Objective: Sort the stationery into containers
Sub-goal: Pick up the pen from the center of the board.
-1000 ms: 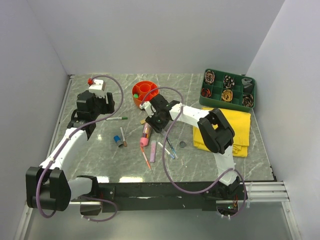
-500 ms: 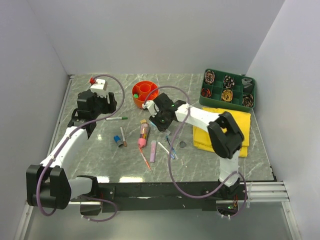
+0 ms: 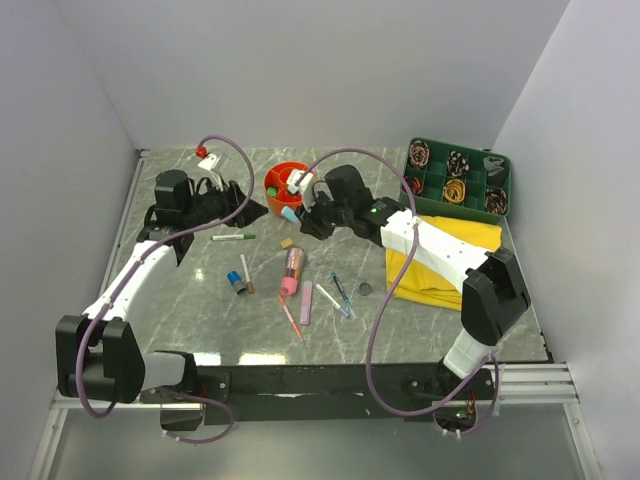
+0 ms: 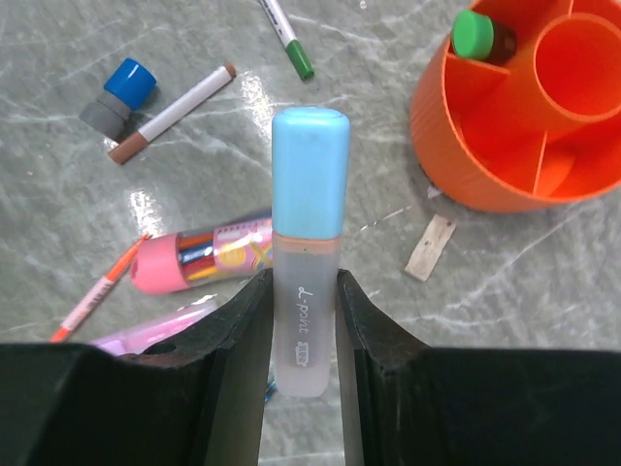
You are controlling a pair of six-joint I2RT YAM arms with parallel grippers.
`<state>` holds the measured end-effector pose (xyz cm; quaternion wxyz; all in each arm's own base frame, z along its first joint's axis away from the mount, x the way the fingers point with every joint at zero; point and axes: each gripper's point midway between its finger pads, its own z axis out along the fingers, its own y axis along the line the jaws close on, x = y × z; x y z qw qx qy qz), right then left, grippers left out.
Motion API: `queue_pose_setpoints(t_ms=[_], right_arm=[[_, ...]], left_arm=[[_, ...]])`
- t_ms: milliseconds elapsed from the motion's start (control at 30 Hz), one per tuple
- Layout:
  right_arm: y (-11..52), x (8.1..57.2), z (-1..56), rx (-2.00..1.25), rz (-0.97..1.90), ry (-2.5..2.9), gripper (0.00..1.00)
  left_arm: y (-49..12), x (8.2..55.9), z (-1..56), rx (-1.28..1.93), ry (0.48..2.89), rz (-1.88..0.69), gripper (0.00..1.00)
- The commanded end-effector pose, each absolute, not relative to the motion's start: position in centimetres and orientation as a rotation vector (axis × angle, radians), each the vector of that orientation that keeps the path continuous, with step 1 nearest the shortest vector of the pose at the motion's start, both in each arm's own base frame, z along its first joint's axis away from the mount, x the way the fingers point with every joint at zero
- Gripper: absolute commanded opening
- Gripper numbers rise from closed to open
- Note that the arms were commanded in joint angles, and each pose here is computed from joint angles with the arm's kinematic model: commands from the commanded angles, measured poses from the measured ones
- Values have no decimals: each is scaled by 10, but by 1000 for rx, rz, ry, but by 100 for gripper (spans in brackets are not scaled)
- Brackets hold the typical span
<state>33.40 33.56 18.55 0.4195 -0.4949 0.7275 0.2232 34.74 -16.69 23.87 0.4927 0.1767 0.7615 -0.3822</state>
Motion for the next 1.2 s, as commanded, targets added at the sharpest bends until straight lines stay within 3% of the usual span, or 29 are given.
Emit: queue_pose_setpoints(t_ms=[0, 467, 600, 767, 1167], right_arm=[[361, 334, 207, -1339, 511, 1632, 0], [368, 332, 214, -1311, 471, 1606, 0], [369, 333, 219, -1312, 467, 1588, 0], [370, 332, 222, -1316, 464, 1575, 0], [372, 326, 231, -1314, 474, 1544, 0]], left_arm=[[-191, 332, 274, 478, 1772, -1191, 54], [-198, 322, 263, 498, 1790, -1247, 36], [-198, 323, 256, 485, 1812, -1224, 41], [-193, 332, 253, 453, 1822, -1162, 56], [-190, 339, 233, 418, 1875, -1125, 51]])
